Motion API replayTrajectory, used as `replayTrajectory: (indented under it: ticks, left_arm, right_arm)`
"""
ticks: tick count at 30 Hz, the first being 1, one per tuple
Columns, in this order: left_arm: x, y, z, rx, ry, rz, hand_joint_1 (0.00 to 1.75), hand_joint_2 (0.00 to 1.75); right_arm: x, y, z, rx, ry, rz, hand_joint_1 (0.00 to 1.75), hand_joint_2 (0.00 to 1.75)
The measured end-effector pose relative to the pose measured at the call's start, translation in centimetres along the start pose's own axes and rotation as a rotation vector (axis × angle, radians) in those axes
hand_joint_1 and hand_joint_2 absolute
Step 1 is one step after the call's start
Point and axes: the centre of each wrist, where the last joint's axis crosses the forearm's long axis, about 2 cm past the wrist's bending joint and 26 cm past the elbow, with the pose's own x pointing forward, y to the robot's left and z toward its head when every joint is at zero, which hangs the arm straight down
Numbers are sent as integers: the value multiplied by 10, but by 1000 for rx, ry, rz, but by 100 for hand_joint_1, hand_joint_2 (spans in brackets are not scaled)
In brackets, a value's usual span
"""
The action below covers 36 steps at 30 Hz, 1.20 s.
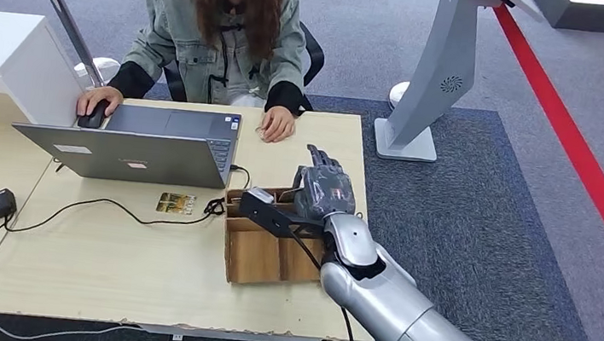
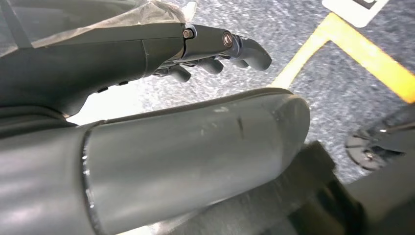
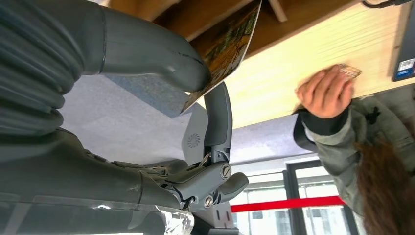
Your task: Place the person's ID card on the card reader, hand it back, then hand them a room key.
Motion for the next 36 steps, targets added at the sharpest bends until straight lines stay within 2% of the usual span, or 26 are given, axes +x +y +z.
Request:
replayTrajectory:
  ticks: [6, 13, 27, 32, 36]
  left_arm:
    - [-5, 7, 1, 10, 18, -14, 0, 0]
    - [-8, 13, 1, 14, 28, -19, 0, 0]
    - [-12, 18, 2, 17, 37, -24, 0, 0]
    - [-11, 18, 2, 18, 36, -37, 0, 0]
    - [-10, 18, 2, 13, 34, -54, 0, 0]
  right_arm:
    - [-6, -6, -2, -16, 22, -40, 143, 175]
    - [-3, -25, -3, -60, 6, -93, 137, 175]
    - [12, -81, 10, -161, -105, -242, 134, 175]
    - [20, -101, 9, -218, -165, -342, 160, 175]
    - [29, -121, -2, -285, -191, -403, 171, 175]
